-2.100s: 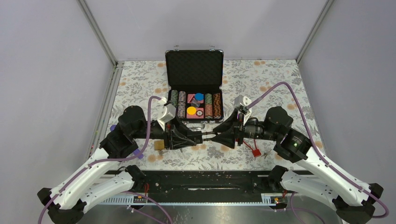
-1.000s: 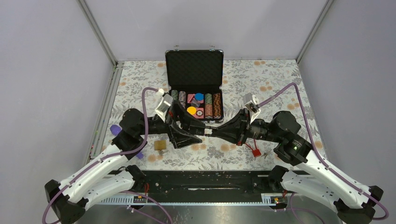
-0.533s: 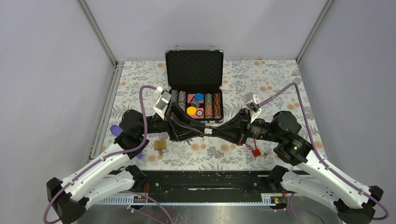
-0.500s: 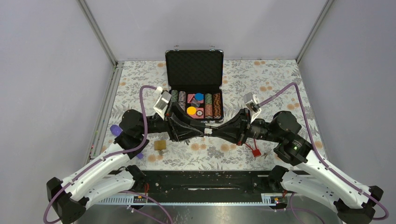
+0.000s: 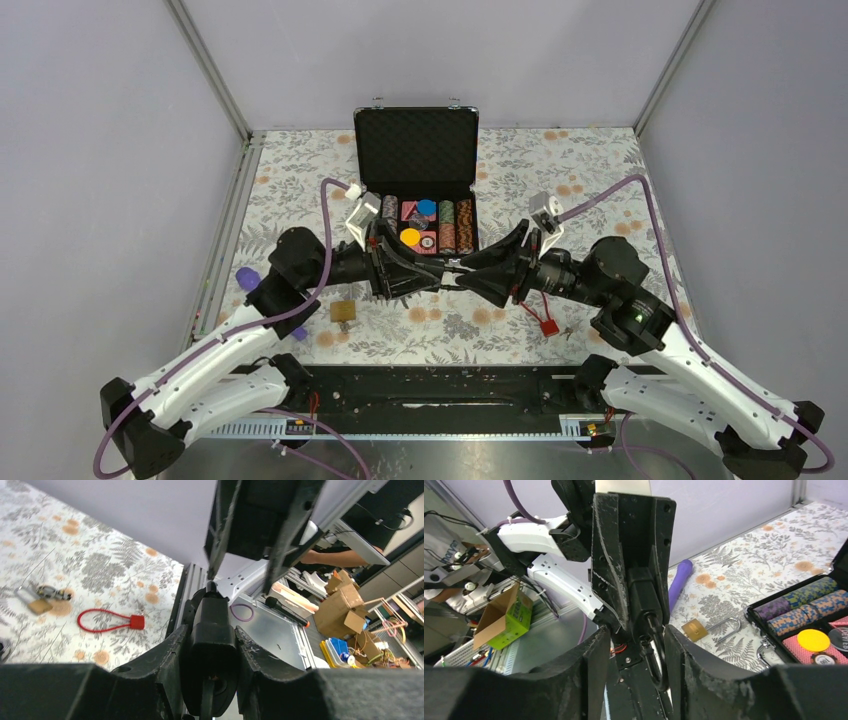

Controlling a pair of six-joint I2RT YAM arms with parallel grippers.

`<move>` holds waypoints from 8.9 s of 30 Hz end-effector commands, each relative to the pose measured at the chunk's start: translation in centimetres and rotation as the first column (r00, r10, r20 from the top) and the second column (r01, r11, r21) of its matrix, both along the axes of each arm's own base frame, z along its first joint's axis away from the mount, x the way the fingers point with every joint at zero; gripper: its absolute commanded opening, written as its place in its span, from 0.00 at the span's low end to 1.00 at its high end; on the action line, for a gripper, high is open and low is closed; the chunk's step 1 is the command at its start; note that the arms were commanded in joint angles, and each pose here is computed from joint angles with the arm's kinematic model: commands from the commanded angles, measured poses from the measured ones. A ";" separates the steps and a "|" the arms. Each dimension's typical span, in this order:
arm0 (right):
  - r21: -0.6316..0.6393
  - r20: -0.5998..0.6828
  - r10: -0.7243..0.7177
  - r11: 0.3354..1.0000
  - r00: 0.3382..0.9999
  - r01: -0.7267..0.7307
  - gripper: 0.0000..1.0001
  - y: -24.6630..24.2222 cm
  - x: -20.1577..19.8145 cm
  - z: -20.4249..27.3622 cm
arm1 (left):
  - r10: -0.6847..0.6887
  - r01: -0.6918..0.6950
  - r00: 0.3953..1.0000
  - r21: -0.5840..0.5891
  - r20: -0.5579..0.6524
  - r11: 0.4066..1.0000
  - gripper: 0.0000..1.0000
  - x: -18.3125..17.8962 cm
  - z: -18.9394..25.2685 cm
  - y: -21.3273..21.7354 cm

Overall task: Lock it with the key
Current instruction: Lock the lock.

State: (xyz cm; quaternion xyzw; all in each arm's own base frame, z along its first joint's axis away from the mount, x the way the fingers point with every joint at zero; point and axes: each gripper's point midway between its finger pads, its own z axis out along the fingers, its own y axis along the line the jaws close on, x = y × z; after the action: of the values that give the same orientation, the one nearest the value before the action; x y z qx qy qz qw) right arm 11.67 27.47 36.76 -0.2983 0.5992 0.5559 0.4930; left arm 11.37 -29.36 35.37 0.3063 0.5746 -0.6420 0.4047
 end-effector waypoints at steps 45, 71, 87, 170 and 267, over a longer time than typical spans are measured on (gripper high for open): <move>0.058 -0.079 0.041 0.998 0.996 -0.036 0.00 2.7 1.4 -0.3 | 0.030 -0.033 0.999 -0.081 -0.038 0.996 0.00 0.5 2.6 0.3; 0.205 -0.167 0.236 0.958 0.957 -0.200 0.00 4.6 -0.7 3.0 | 0.100 -0.093 0.992 0.082 -0.075 0.992 0.00 2.7 -2.9 -0.7; 0.179 -0.056 0.297 0.942 0.953 -0.283 0.00 8.0 -4.4 4.6 | 0.112 -0.093 0.983 0.134 -0.146 0.987 0.00 3.5 -7.7 -1.7; -0.319 0.016 0.190 0.932 0.982 -0.175 0.00 1.8 -1.4 -4.6 | -0.234 0.178 0.956 0.285 0.176 0.942 0.81 -1.5 -6.4 -0.4; -0.086 -0.065 0.361 0.927 0.930 -0.365 0.00 3.8 -4.3 -7.3 | 0.506 -0.352 0.847 -0.539 0.165 0.765 0.00 3.6 13.3 7.3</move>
State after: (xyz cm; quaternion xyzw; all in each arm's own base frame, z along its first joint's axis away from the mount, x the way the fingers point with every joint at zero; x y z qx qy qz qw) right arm 12.38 32.40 33.04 -0.3386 0.5659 0.5909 0.4646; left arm 14.47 -28.08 39.13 0.2207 0.5198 -0.6229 0.5414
